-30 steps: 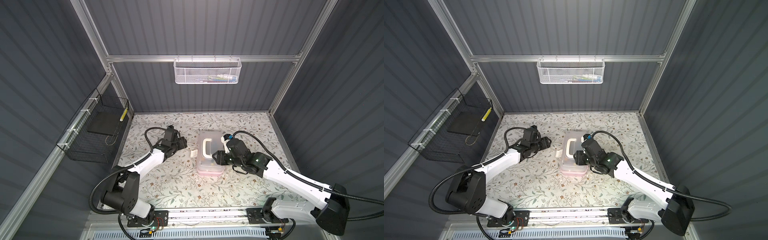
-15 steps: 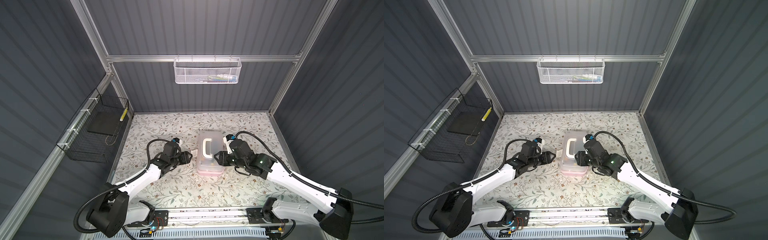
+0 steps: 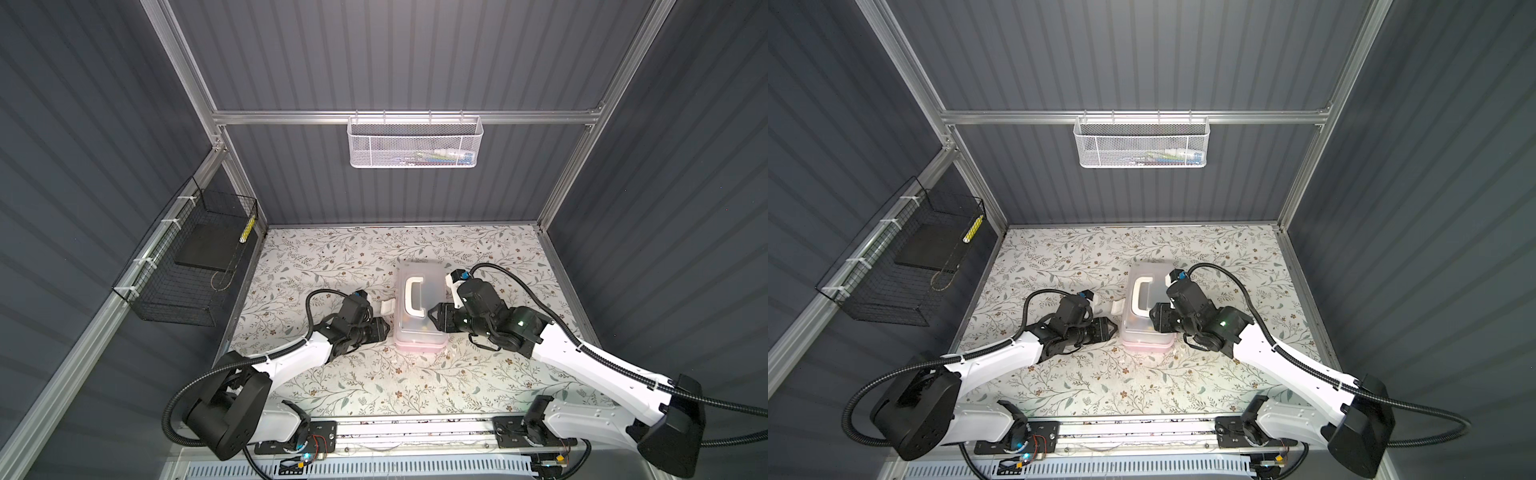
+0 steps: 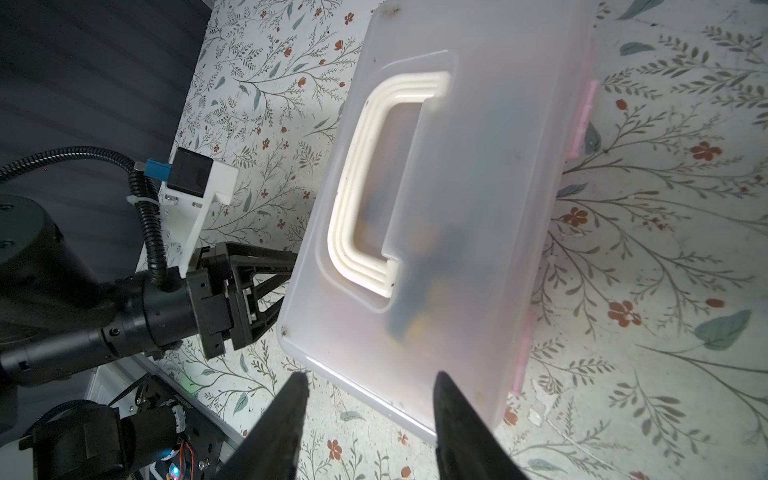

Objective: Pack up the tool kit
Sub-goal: 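Move the left gripper to the white latch on the box side nearest it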

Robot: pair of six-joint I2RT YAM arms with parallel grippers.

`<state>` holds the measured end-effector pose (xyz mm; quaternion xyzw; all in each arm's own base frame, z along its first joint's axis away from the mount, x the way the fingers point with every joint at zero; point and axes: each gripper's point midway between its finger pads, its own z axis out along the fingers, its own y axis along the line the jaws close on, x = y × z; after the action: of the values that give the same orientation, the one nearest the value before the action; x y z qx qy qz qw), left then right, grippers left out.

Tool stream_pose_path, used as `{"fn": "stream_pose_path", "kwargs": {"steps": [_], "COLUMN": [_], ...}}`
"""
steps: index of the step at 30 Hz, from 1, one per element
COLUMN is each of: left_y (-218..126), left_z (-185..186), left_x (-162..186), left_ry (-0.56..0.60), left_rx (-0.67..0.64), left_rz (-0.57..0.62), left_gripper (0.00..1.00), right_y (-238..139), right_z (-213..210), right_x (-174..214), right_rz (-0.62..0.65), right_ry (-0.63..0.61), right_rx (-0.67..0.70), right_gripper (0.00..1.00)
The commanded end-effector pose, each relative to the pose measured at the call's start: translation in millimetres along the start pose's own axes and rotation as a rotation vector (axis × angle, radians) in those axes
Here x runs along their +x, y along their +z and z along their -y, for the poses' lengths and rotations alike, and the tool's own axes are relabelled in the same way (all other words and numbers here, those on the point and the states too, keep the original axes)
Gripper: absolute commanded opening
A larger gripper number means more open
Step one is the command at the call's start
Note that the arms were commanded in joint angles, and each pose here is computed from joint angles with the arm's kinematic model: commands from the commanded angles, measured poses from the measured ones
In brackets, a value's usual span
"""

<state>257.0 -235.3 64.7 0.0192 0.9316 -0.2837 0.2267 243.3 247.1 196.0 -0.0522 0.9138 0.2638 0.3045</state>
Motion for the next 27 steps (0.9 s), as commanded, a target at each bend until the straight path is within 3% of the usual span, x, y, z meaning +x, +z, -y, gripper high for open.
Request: {"fn": "stream_pose_path", "kwargs": {"steps": [1,8,13,18,22,27], "left_y": [7.6,14.3,1.1,-27.6,-34.0,-23.0], "left_z": [15.6,26.6,1.6,-21.9,-22.5,1.3], "left_x": [-1.0,1.6,-6.2,-32.6,-48.7,-57.8], "left_ry": [0.006,0.039,0.077,0.062,0.058,0.026], "left_rx": [0.032,0.033,-0.091,-0.099,0.01,0.253], "left_rz": [0.004,0.0,0.024,0.104,0.158,0.163], "left_gripper": [0.56,0.56,0.57,0.58,0.58,0.58], "right_y": [-0.9,0.8,5.0,6.0,10.3,11.6], "right_z": [-2.8,-4.0,-3.3,-3.4,-3.3,-6.0], "right_x": [-3.2,-5.3,-4.0,-5.0,-5.0,-6.1], "right_rz": [0.0,0.006,0.0,0.006,0.006,0.005], "right_ry": [-0.003,-0.006,-0.005,-0.011,-0.013,-0.013], "right_rx": [0.003,0.002,0.006,0.005,0.0,-0.014], "right_gripper": [0.5,0.5,0.5,0.5,0.5,0.5]}}
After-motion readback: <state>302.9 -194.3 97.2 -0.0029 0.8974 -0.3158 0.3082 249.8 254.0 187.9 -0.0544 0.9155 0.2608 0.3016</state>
